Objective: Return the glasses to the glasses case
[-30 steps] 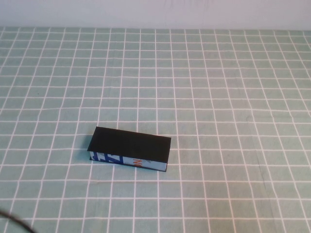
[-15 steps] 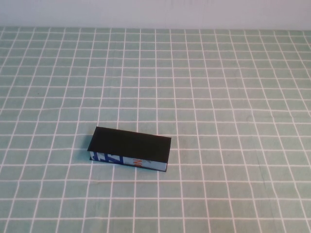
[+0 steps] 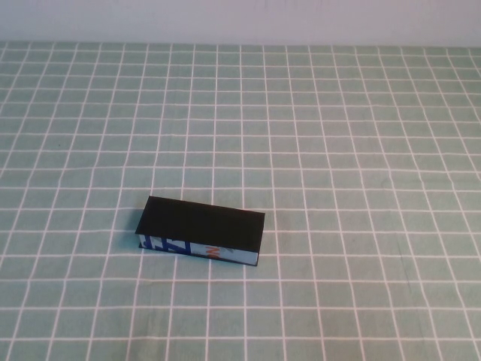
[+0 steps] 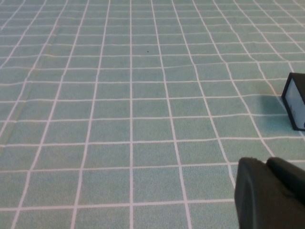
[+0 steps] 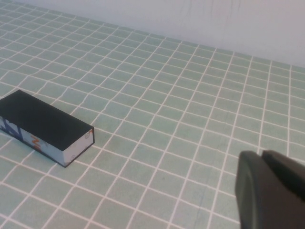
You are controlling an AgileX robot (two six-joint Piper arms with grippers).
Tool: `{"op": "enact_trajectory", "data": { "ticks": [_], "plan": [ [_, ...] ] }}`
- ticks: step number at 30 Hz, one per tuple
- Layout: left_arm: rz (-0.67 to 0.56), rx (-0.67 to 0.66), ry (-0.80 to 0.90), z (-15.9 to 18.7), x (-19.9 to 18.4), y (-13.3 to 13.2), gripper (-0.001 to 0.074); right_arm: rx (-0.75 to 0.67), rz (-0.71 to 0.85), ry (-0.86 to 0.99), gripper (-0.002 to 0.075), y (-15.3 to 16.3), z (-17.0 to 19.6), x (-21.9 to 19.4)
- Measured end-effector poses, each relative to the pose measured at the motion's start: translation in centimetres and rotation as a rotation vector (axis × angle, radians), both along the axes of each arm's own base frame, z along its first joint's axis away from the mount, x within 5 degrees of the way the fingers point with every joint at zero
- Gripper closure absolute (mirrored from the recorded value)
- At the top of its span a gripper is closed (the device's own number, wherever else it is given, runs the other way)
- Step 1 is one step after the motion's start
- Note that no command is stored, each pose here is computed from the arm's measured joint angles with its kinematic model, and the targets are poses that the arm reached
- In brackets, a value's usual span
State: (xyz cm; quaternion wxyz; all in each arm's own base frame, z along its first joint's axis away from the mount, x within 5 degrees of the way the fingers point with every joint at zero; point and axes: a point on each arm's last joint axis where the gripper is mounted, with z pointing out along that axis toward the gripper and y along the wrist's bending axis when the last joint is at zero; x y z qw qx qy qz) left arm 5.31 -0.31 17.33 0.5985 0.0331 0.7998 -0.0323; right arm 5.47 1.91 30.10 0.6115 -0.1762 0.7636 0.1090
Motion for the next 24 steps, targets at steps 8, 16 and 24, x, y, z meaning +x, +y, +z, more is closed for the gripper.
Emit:
{"op": "enact_trajectory", "data": {
  "ticks": [8,16,24],
  "plan": [
    [0.001,-0.004,-0.001,0.01,-0.01,0.0,0.0733,0.001,0.0,0.001,0.0737,0.01,0.0,0.0],
    [0.002,-0.007,-0.001,0.01,-0.01,0.0,0.0733,0.001,0.0,0.001,0.0737,0.01,0.0,0.0],
    [0.002,-0.007,-0.001,0.01,-0.01,0.0,0.0733,0.003,0.001,0.002,0.0737,0.02,0.0,-0.01]
  ]
}}
